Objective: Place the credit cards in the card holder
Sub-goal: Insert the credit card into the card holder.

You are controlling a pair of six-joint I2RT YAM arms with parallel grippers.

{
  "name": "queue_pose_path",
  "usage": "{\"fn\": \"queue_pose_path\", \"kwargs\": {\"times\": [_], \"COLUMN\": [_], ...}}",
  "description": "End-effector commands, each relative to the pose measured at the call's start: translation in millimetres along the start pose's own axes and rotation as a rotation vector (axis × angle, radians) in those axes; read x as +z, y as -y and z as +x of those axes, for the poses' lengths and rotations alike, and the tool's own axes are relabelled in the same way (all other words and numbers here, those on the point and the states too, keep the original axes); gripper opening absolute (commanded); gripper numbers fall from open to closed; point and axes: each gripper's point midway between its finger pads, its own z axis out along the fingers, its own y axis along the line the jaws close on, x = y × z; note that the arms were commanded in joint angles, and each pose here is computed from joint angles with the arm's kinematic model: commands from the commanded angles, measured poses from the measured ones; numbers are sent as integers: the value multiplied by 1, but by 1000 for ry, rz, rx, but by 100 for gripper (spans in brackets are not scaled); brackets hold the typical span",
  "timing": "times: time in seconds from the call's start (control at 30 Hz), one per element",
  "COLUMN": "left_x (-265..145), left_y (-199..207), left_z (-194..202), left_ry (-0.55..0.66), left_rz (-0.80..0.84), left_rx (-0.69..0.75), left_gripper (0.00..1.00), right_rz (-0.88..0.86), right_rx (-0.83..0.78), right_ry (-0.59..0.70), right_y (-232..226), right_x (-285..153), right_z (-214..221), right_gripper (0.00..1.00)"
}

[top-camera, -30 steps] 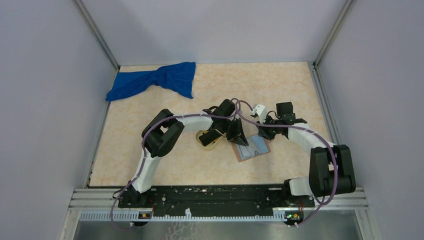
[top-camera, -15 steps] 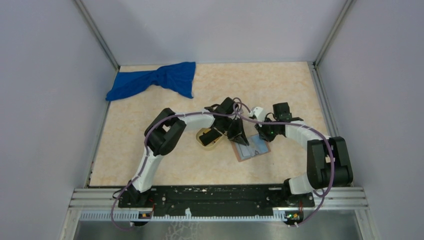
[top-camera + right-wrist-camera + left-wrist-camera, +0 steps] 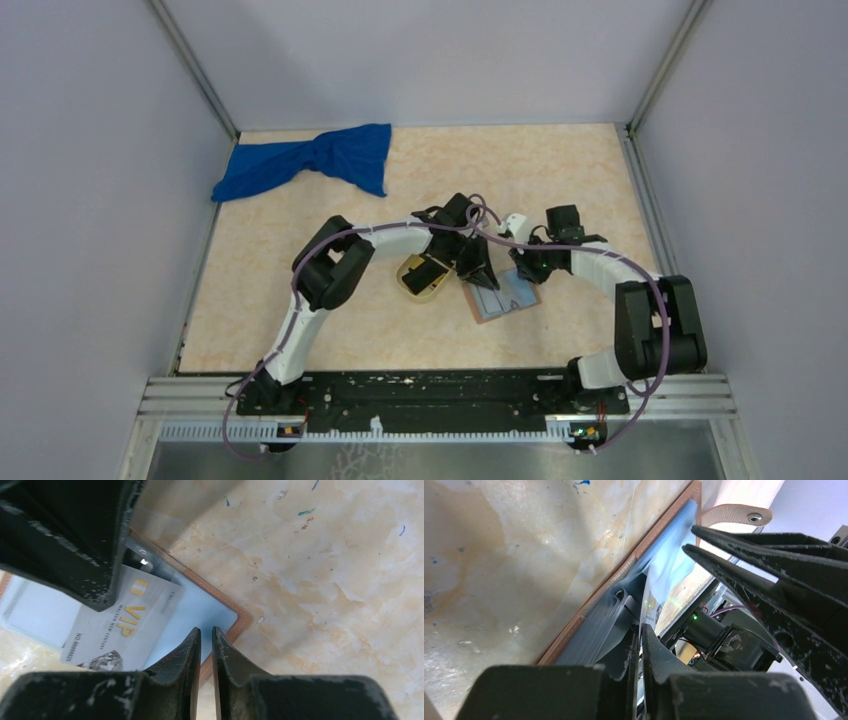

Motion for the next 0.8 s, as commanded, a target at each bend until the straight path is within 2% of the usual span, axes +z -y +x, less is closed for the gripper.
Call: {"fn": "queue_pose_path", "kwargs": {"times": [0.0,0.17,0.27,0.5,0.77], "left_x": [26,27,27,26,26], "left_y": [-76,-75,-75,-74,-74], "left_z": [15,14,13,14,14], "left_ry": [-30,-29,-30,-30,-29], "left_rz": [-223,-219,-217,-218,-215], "left_rx": [-82,-79,-77,-71,-67], "left_gripper": [11,13,14,16,17], "right_rz": [-59,-354,-413,-329,-246], "right_rx": [-108,-387,-517,-621,-638], "right_ry": [141,317,377,329,181], "right_y": [-10,-76,-99,-110,-98], "right_x": [-23,-59,-64,-34,-8], "right_z": [-46,-68,-66,-68,-55], "right_gripper": [15,13,12,3,0]}}
